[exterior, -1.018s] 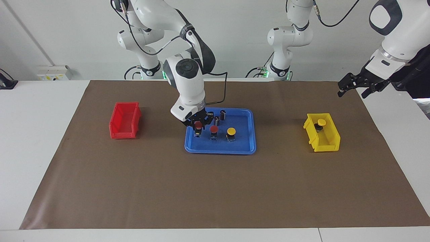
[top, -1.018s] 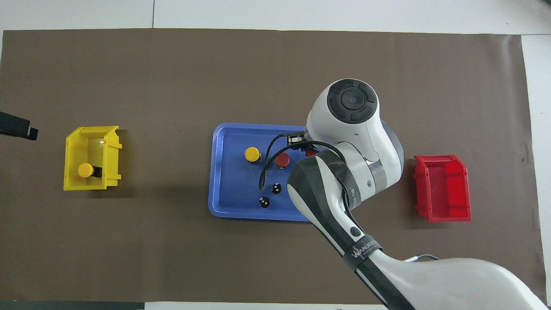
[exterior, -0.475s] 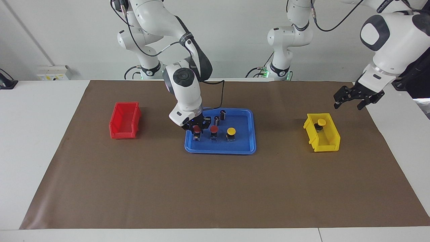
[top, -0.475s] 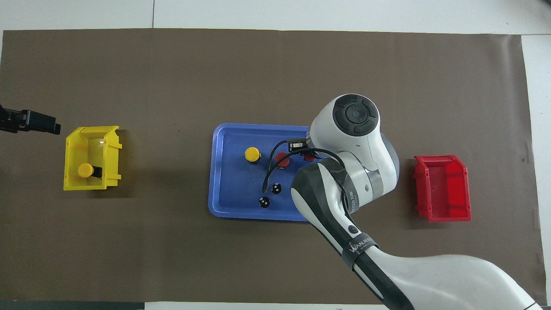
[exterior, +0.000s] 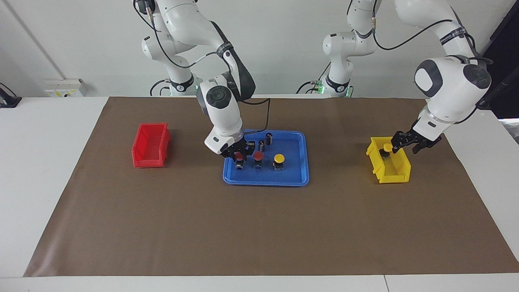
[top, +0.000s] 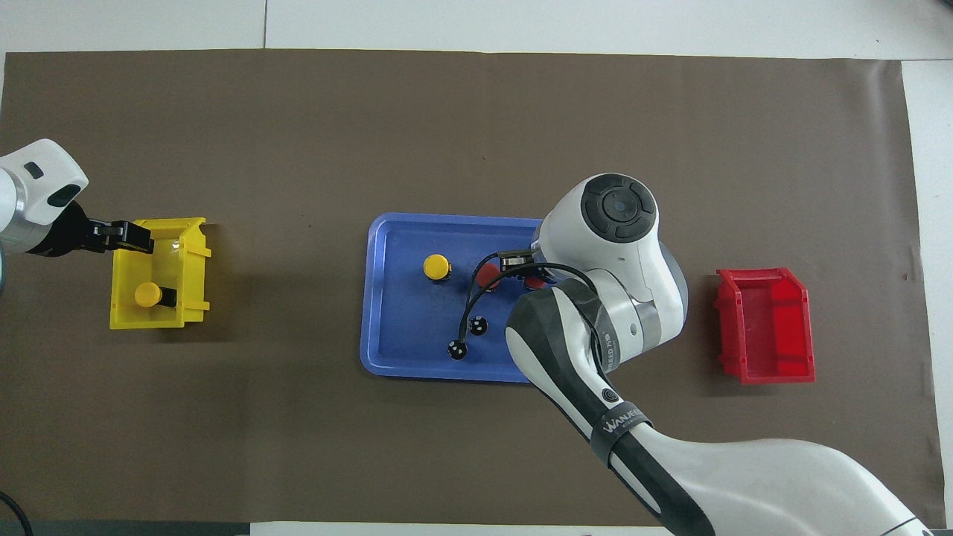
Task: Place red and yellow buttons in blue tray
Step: 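Place the red button with the right gripper while the left gripper reaches yellow, then grasp the last yellow button with the left gripper while the right gripper retracts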
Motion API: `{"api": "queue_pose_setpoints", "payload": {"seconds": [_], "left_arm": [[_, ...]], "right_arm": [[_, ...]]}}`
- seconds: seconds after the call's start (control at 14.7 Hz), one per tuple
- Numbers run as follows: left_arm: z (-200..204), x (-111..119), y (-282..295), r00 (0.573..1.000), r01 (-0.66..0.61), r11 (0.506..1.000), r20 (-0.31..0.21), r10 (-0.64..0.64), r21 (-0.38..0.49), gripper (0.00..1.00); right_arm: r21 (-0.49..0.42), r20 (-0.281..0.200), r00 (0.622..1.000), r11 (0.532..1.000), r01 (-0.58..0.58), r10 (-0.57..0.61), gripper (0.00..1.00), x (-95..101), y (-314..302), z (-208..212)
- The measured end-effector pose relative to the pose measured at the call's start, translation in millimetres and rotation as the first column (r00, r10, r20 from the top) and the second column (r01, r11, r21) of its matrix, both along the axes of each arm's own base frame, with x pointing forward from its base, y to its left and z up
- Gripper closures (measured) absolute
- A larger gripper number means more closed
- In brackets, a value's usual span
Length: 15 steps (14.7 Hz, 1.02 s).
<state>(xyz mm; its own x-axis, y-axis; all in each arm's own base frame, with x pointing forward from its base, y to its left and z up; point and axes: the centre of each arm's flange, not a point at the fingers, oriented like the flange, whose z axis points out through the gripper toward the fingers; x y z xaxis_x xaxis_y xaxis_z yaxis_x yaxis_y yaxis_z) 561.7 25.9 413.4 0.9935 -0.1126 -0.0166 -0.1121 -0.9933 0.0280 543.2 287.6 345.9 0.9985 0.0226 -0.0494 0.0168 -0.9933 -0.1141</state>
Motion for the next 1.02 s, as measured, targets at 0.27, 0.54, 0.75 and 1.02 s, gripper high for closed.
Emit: {"api": "queue_pose_setpoints", "payload": {"seconds": [0.27,0.54,0.75,1.02], "left_arm": [[-26,-10,3,1.000,-0.007,1.000,-0.002,0.007,0.001,0.36],[-50,-26,15,0.999,-0.032,0.999,-0.021,0.032,0.000,0.36],[-56,-36,20,0.998,-0.043,0.999,-0.035,0.042,-0.001,0.36],[-56,-41,16,0.999,-0.037,0.999,-0.036,0.036,-0.003,0.36]], "right_arm": [[-0.003,0.019,1.000,1.000,0.005,-0.005,0.06,16.1,-13,45],[-0.065,0.044,0.998,0.997,0.050,-0.047,0.00,42.9,-77,138],[-0.094,0.028,0.995,0.990,0.103,-0.101,0.00,45.6,-127,197],[-0.111,0.019,0.994,0.988,0.107,-0.105,0.00,31.5,-205,253]]}}
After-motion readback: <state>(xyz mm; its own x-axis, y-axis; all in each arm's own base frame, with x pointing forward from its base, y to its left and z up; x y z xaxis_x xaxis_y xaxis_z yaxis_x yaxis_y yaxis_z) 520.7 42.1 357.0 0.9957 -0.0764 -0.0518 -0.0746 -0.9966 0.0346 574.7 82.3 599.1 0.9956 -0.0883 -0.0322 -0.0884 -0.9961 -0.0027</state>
